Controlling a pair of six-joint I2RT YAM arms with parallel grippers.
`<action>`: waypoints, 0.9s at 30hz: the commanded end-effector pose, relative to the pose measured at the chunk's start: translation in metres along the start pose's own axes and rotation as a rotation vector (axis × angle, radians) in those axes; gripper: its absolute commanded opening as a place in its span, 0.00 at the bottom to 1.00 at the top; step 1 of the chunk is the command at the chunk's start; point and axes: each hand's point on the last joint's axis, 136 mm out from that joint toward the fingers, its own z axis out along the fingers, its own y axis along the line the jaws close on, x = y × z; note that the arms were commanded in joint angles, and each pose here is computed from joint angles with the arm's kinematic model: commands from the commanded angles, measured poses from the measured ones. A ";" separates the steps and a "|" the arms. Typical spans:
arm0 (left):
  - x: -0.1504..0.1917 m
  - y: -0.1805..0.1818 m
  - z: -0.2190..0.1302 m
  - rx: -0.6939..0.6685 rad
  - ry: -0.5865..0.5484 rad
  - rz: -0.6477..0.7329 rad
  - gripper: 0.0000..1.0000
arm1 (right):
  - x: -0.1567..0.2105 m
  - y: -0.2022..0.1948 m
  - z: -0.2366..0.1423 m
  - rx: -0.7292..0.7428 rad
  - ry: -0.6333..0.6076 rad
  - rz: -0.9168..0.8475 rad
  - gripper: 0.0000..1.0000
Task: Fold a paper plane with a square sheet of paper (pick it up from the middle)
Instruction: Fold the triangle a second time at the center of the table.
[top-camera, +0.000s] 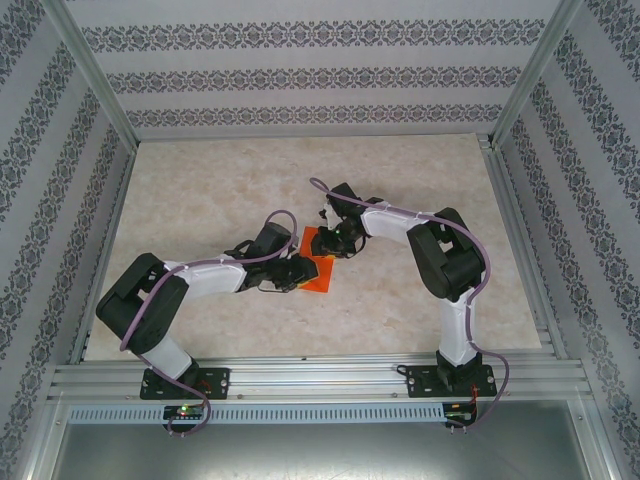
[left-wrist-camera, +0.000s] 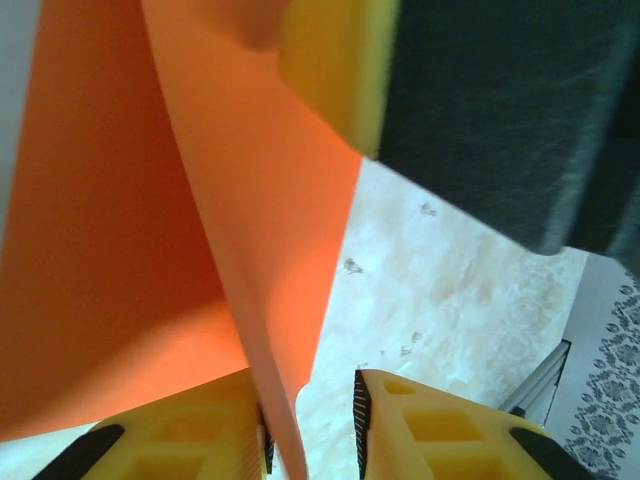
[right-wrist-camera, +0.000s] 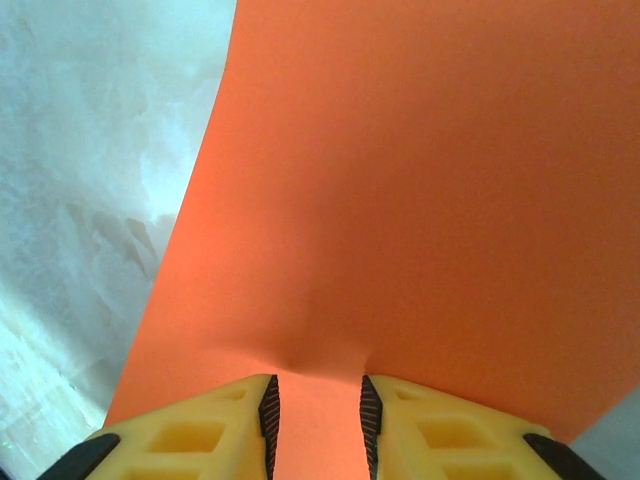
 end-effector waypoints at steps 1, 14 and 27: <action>-0.015 -0.023 -0.001 0.080 -0.029 0.066 0.30 | 0.003 -0.016 0.007 0.027 0.029 0.035 0.30; -0.031 -0.024 0.017 0.097 -0.041 0.112 0.40 | -0.018 0.001 -0.024 -0.227 -0.040 0.154 0.36; -0.035 -0.032 0.025 0.136 -0.029 0.140 0.55 | -0.011 -0.004 -0.043 -0.306 -0.070 0.183 0.44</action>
